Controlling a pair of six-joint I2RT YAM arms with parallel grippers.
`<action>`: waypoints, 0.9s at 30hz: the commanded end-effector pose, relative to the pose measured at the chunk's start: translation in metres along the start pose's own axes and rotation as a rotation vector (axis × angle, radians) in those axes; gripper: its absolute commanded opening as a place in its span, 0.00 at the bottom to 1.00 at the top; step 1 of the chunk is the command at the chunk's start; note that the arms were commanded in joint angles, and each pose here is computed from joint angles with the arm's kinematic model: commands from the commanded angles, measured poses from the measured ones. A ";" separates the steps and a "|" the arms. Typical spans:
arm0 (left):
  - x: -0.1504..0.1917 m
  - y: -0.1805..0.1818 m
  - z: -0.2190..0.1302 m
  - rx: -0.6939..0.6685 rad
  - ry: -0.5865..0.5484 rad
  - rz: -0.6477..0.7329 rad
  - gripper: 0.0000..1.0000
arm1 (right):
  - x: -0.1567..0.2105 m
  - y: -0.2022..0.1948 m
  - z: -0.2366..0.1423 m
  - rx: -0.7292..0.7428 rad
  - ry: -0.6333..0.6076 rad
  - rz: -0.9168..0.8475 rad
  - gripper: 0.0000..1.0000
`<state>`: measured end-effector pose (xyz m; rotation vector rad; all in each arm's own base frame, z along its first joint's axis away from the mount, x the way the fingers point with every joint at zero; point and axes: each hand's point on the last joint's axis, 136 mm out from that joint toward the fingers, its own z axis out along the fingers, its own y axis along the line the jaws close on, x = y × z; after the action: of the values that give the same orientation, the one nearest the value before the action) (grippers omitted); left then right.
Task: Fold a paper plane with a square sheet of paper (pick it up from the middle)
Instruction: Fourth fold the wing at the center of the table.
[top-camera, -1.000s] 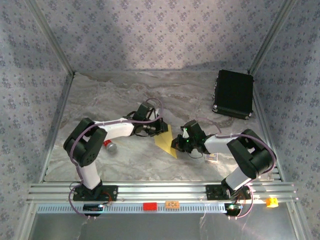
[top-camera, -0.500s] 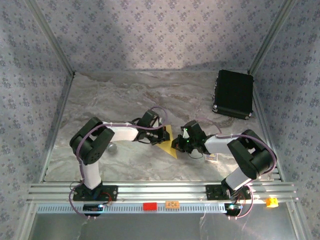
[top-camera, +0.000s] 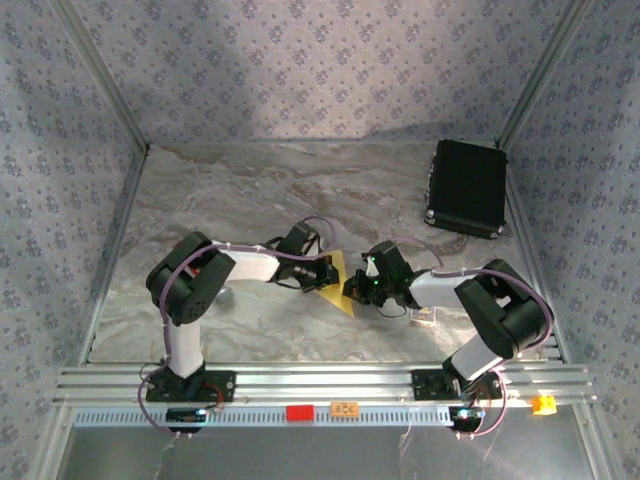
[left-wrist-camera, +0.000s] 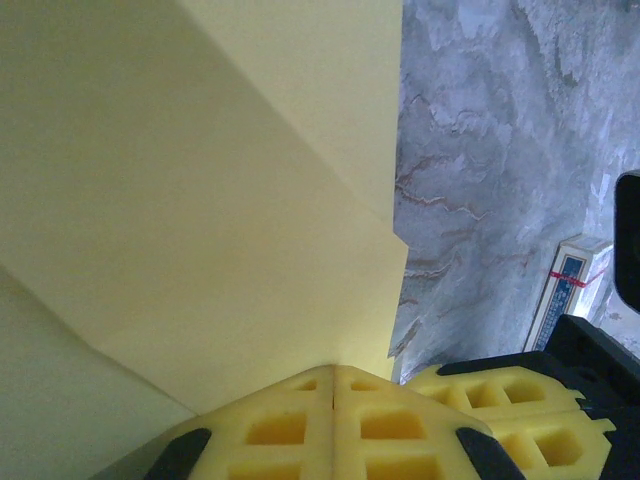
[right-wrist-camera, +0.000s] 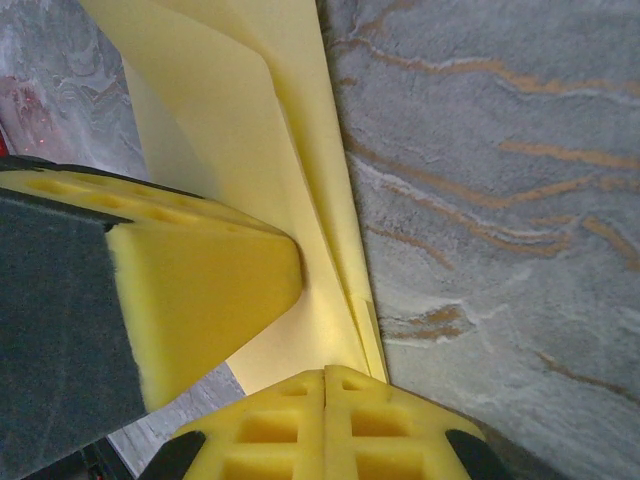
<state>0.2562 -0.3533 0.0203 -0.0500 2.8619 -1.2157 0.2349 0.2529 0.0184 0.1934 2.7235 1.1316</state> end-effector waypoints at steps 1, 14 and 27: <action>-0.019 0.023 -0.001 -0.079 -0.046 -0.030 0.03 | 0.025 -0.046 -0.001 0.155 0.060 0.068 0.01; -0.043 0.025 -0.011 -0.045 -0.089 -0.039 0.04 | 0.028 -0.050 -0.001 0.160 0.067 0.066 0.01; -0.069 0.042 -0.020 -0.083 -0.121 -0.067 0.04 | 0.029 -0.049 -0.001 0.155 0.071 0.060 0.01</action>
<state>0.3011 -0.3281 0.0208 -0.1507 2.8303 -1.2161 0.2349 0.2528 0.0184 0.1887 2.7124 1.1371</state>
